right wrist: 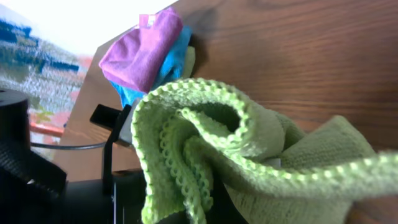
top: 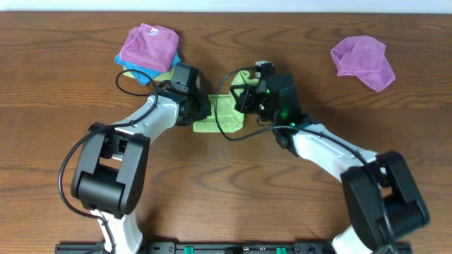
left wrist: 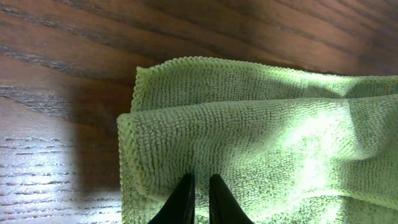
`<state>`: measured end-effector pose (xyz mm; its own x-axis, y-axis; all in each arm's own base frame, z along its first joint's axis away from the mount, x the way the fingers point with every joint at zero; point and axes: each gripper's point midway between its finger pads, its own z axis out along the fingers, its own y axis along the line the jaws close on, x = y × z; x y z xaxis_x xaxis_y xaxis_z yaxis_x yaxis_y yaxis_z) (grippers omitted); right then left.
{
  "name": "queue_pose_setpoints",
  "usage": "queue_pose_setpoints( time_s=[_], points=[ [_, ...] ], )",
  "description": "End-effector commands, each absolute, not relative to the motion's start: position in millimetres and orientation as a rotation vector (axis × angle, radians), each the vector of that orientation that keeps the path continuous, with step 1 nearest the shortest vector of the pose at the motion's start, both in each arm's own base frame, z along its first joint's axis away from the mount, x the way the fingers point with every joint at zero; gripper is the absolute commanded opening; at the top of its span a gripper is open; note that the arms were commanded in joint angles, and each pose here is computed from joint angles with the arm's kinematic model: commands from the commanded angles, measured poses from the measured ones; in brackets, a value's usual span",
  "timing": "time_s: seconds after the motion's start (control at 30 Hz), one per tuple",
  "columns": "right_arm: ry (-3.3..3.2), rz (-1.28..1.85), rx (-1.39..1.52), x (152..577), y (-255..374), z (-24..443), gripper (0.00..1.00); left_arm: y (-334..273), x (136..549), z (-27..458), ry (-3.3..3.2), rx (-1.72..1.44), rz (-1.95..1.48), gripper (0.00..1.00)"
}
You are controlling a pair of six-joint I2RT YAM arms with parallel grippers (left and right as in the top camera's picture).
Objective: Fold the cloth
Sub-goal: 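Fold the strip's right end leftward over the left end with the right gripper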
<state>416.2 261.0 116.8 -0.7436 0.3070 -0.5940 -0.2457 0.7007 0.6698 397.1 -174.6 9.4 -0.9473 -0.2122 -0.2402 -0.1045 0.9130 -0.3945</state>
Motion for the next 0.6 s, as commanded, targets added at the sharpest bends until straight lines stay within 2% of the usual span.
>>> queue_pose_setpoints(
  time_s=[0.0, 0.57],
  points=[
    [2.224, 1.018, -0.057, 410, 286, 110, 0.01, -177, 399, 7, 2.804, -0.236, -0.568, 0.1],
    [2.333, 0.994, -0.195, 381, 316, 70, 0.01, -151, 409, 26, 2.764, -0.3, -0.606, 0.06]
  ],
)
